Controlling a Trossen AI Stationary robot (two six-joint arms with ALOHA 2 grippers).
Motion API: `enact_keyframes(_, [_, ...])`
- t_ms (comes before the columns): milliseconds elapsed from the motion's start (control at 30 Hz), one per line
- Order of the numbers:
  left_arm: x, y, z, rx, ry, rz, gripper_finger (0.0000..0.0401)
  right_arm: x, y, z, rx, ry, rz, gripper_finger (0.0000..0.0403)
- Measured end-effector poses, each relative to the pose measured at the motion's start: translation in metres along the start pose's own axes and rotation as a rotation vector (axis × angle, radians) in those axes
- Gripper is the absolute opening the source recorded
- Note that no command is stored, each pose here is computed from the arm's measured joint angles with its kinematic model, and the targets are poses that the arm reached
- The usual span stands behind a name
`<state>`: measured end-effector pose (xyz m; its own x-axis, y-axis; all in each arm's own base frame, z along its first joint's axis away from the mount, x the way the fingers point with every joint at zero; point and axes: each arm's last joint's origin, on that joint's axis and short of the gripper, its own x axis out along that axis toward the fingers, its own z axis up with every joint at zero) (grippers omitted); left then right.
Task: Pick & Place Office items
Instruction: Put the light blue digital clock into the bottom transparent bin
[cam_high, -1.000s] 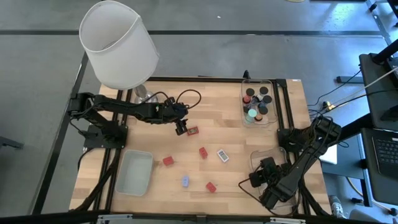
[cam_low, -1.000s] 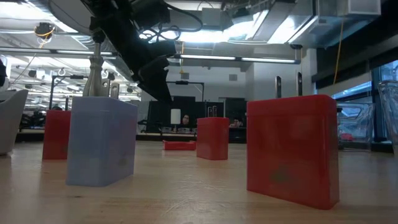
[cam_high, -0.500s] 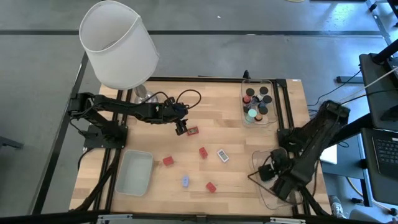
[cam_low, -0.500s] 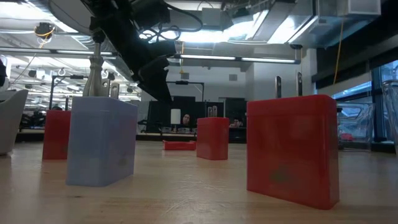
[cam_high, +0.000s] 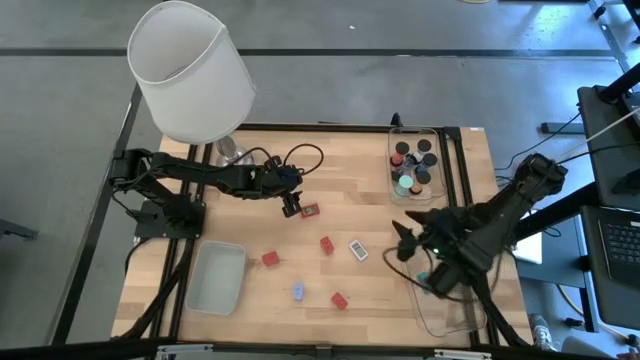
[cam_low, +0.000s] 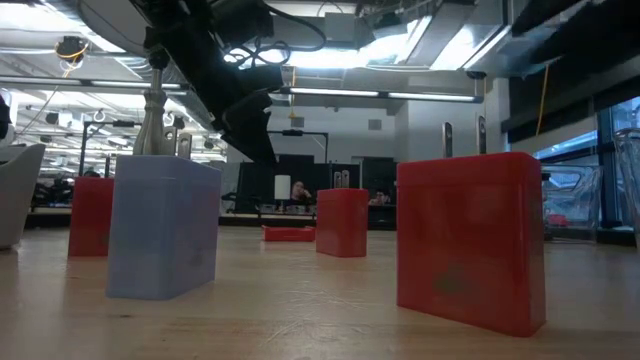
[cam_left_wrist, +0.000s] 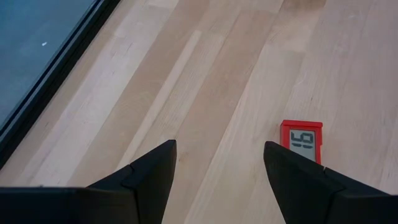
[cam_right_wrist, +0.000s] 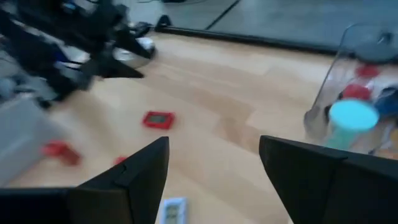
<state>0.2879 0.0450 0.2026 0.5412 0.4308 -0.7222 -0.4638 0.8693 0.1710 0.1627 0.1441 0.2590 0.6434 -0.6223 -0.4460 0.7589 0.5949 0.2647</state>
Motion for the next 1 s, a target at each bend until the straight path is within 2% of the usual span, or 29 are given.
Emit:
enact_keyframes(267, [0.000, 0.000, 0.000, 0.000, 0.000, 0.000, 0.0239, 0.059, 0.019, 0.003, -0.160, 0.130, -0.164, 0.0252])
enact_keyframes(400, [0.000, 0.000, 0.000, 0.000, 0.000, 0.000, 0.0239, 0.088, 0.024, 0.005, -0.167, 0.293, -0.191, 0.0255])
enact_keyframes(567, [0.000, 0.000, 0.000, 0.000, 0.000, 0.000, 0.0239, 0.113, 0.027, 0.005, -0.179, 0.484, -0.175, 0.0286])
enact_keyframes(733, [0.000, 0.000, 0.001, -0.002, -0.006, -0.001, 0.0239, 0.127, 0.032, 0.007, -0.108, 0.647, -0.089, 0.0330])
enact_keyframes(900, [0.000, 0.000, 0.002, -0.006, -0.015, -0.003, 0.0239, 0.136, 0.039, 0.006, -0.050, 0.683, -0.029, 0.0354])
enact_keyframes(1000, [0.000, 0.000, 0.002, -0.008, -0.021, -0.004, 0.0239, 0.144, 0.040, -0.002, -0.067, 0.689, -0.047, 0.0356])
